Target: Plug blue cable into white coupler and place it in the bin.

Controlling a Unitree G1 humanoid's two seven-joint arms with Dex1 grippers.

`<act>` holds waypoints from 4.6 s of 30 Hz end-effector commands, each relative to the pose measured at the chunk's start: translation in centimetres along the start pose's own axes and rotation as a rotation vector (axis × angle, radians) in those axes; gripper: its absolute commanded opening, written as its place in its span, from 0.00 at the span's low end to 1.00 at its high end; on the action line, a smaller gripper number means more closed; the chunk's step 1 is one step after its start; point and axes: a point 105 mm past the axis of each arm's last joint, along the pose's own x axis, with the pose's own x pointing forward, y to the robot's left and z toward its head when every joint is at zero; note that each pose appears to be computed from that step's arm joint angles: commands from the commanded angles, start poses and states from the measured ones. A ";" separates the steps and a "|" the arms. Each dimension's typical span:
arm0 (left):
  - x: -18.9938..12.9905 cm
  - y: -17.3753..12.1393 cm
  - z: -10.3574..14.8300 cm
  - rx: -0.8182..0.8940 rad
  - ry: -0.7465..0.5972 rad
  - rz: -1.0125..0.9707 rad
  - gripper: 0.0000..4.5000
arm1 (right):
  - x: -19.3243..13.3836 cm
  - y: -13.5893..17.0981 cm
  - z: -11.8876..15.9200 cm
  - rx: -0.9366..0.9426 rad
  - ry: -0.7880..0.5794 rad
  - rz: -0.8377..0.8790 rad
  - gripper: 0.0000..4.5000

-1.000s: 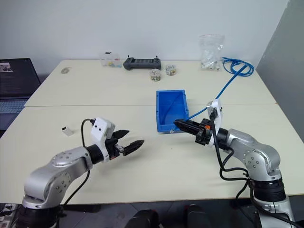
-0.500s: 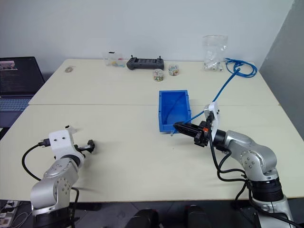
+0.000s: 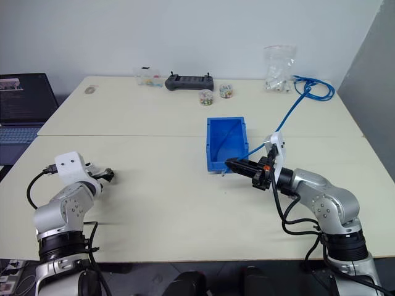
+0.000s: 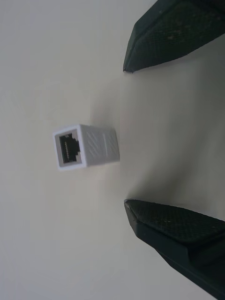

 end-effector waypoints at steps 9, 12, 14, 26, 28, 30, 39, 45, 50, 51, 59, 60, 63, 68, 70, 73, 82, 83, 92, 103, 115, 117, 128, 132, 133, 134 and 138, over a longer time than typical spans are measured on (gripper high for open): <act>1.2 0.6 3.8 0.018 -0.077 0.044 1.00 | 0.4 1.3 1.0 -0.066 -0.008 0.039 0.00; 1.4 0.7 3.9 0.020 -0.076 0.049 1.00 | 0.5 1.3 1.0 -0.066 -0.008 0.041 0.00; 1.5 0.8 3.9 0.021 -0.077 0.048 1.00 | 0.6 1.4 1.0 -0.066 -0.009 0.042 0.00; 1.8 1.1 3.8 0.025 -0.062 0.062 0.47 | 0.7 1.4 1.1 -0.068 -0.017 0.039 0.00; 1.8 1.1 3.6 0.023 -0.058 0.063 0.38 | 0.7 1.4 1.1 -0.069 -0.018 0.039 0.00; 1.8 1.0 3.3 0.021 -0.053 0.062 0.29 | 0.7 1.4 1.1 -0.070 -0.020 0.038 0.00; 0.3 -1.6 2.2 0.079 -0.053 -0.084 0.18 | 0.5 1.5 1.2 -0.078 -0.025 0.029 0.00; -6.2 -11.8 0.2 0.361 -0.015 -0.707 0.18 | -1.0 1.6 0.9 -0.127 0.020 0.004 0.00; -12.7 -16.5 -2.7 0.669 0.041 -1.209 0.18 | -2.5 1.8 0.0 -0.167 0.080 -0.023 0.00; -13.5 -16.8 -3.1 0.726 0.053 -1.280 0.18 | -2.7 1.8 -0.2 -0.170 0.087 -0.028 0.00; -15.2 -19.8 -6.4 1.251 0.004 -1.645 0.18 | -4.0 2.2 -2.0 -0.254 0.158 -0.064 0.00; -15.0 -20.3 -6.6 1.266 -0.007 -1.655 0.18 | -4.0 2.2 -2.2 -0.266 0.164 -0.062 0.00; -14.7 -21.3 -7.6 1.307 -0.024 -1.681 0.18 | -3.5 2.6 -2.5 -0.305 0.162 -0.049 0.00; -14.1 -21.5 -9.3 1.321 0.012 -1.701 0.18 | -1.6 3.0 -3.3 -0.362 0.175 0.005 0.00; -14.0 -21.5 -9.6 1.297 0.031 -1.706 0.18 | -0.6 2.9 -3.7 -0.382 0.186 0.025 0.00; -13.9 -21.3 -9.9 1.296 0.049 -1.711 0.18 | 1.0 2.6 -4.6 -0.407 0.221 0.050 0.00; -14.1 -21.6 -9.6 1.224 0.099 -1.722 0.18 | 4.0 2.4 -5.0 -0.460 0.272 0.061 0.00; -14.1 -21.6 -9.6 1.224 0.101 -1.719 0.18 | 4.1 2.5 -5.0 -0.464 0.275 0.062 0.00; -13.3 -21.4 -9.3 1.217 0.114 -1.668 0.18 | 4.2 2.4 -5.8 -0.470 0.331 0.065 0.00; -12.6 -21.4 -9.2 1.189 0.113 -1.611 0.18 | 4.0 2.7 -6.2 -0.488 0.363 0.085 0.00; -12.3 -21.7 -9.2 1.180 0.106 -1.577 0.18 | 4.7 2.6 -7.1 -0.519 0.418 0.095 0.00; -12.3 -21.7 -9.2 1.177 0.105 -1.576 0.18 | 4.9 2.6 -7.1 -0.515 0.420 0.099 0.00; -12.4 -21.6 -9.1 1.143 0.107 -1.562 0.18 | 4.9 3.4 -9.9 -0.410 0.491 0.205 0.00; -12.4 -21.6 -9.1 1.133 0.106 -1.556 0.18 | 4.8 3.3 -11.1 -0.377 0.521 0.227 0.00; -12.4 -21.6 -9.1 1.132 0.106 -1.555 0.18 | 4.8 3.3 -11.5 -0.367 0.532 0.230 0.00; -12.4 -21.6 -9.2 1.132 0.107 -1.553 0.18 | 4.8 3.2 -11.8 -0.351 0.537 0.230 0.00; -12.4 -21.5 -9.2 1.125 0.106 -1.545 0.18 | 5.0 3.1 -12.7 -0.320 0.561 0.241 0.00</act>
